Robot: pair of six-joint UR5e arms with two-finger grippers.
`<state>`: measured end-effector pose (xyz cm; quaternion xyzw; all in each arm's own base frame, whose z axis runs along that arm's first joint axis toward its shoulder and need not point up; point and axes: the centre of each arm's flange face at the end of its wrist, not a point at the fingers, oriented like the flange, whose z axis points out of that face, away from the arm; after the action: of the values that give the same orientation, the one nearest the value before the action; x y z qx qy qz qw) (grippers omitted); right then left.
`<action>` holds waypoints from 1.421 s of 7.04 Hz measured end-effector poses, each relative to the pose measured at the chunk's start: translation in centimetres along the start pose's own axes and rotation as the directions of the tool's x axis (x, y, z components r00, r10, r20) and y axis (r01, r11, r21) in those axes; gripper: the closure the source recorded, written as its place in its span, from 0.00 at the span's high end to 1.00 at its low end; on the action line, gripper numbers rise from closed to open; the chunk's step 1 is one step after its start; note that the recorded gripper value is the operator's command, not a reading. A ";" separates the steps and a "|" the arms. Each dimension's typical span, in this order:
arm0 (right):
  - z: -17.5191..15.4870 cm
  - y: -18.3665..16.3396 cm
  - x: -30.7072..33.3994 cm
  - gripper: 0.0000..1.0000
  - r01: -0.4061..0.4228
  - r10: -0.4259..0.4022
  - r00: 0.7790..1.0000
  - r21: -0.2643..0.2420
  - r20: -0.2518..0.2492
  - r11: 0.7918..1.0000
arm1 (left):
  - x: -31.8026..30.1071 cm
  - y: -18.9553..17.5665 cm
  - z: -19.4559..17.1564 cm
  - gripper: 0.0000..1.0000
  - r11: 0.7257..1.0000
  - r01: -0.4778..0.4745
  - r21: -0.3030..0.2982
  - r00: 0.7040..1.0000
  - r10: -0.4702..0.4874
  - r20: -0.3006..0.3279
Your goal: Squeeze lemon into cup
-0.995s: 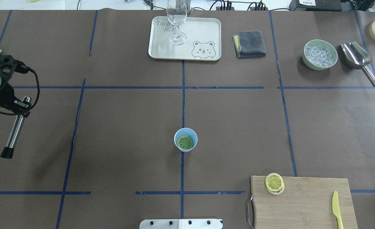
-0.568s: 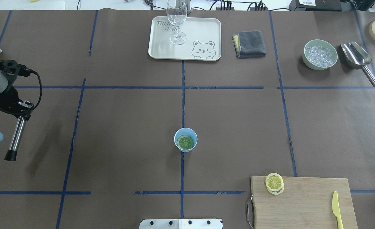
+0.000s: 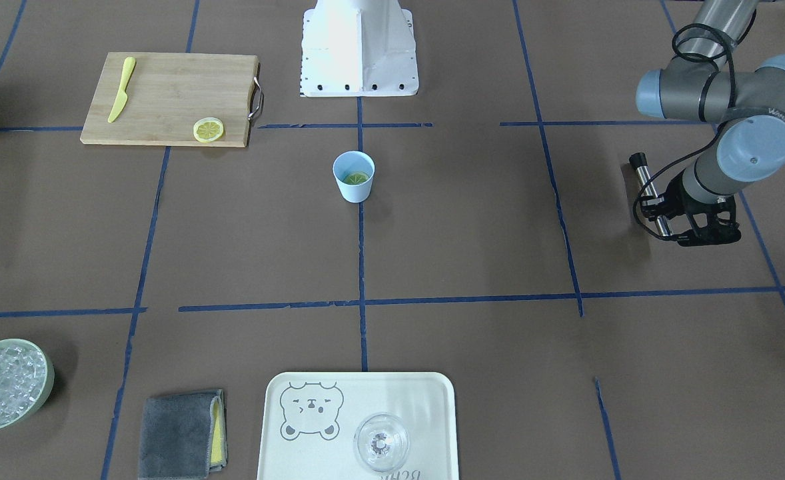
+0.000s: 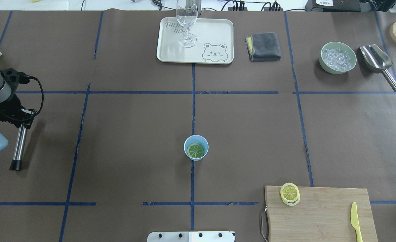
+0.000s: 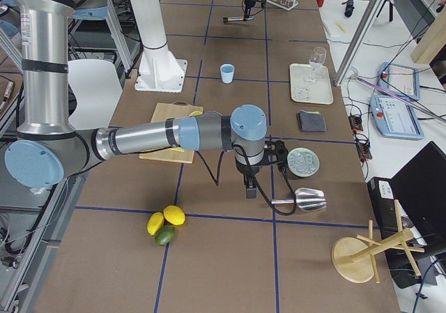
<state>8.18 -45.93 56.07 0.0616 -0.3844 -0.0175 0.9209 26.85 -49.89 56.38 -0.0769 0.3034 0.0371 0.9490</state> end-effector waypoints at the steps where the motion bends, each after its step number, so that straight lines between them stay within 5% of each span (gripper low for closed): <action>1: 0.0 0.0 0.0 1.00 -0.002 0.002 1.000 0.000 0.000 1.000 | 0.1 -0.3 0.2 1.00 1.000 0.001 -0.001 1.000 -0.001 0.002; 5: -0.2 0.0 -0.2 1.00 0.003 -0.003 1.000 0.004 -0.003 1.000 | 0.9 -0.5 -1.1 1.00 0.999 -0.032 0.038 0.999 0.033 -0.017; 7: -0.2 0.0 -0.1 1.00 0.004 -0.004 1.000 0.004 -0.005 1.000 | 0.3 -0.9 -6.2 1.00 0.986 -0.063 0.157 0.995 0.075 -0.071; 9: -0.2 0.0 -0.1 1.00 0.004 -0.004 1.000 0.004 -0.005 1.000 | -6.0 -1.3 -14.0 1.00 0.945 -0.096 0.312 0.987 0.132 -0.095; 10: -0.2 0.0 -0.1 1.00 0.004 -0.004 1.000 0.004 -0.005 1.000 | -11.4 -0.2 -15.7 1.00 0.930 -0.133 0.343 0.980 0.174 -0.092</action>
<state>8.21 -45.89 55.83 0.0642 -0.3819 -0.0184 0.9218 8.63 -53.05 50.38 0.1073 0.3674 0.0543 0.9223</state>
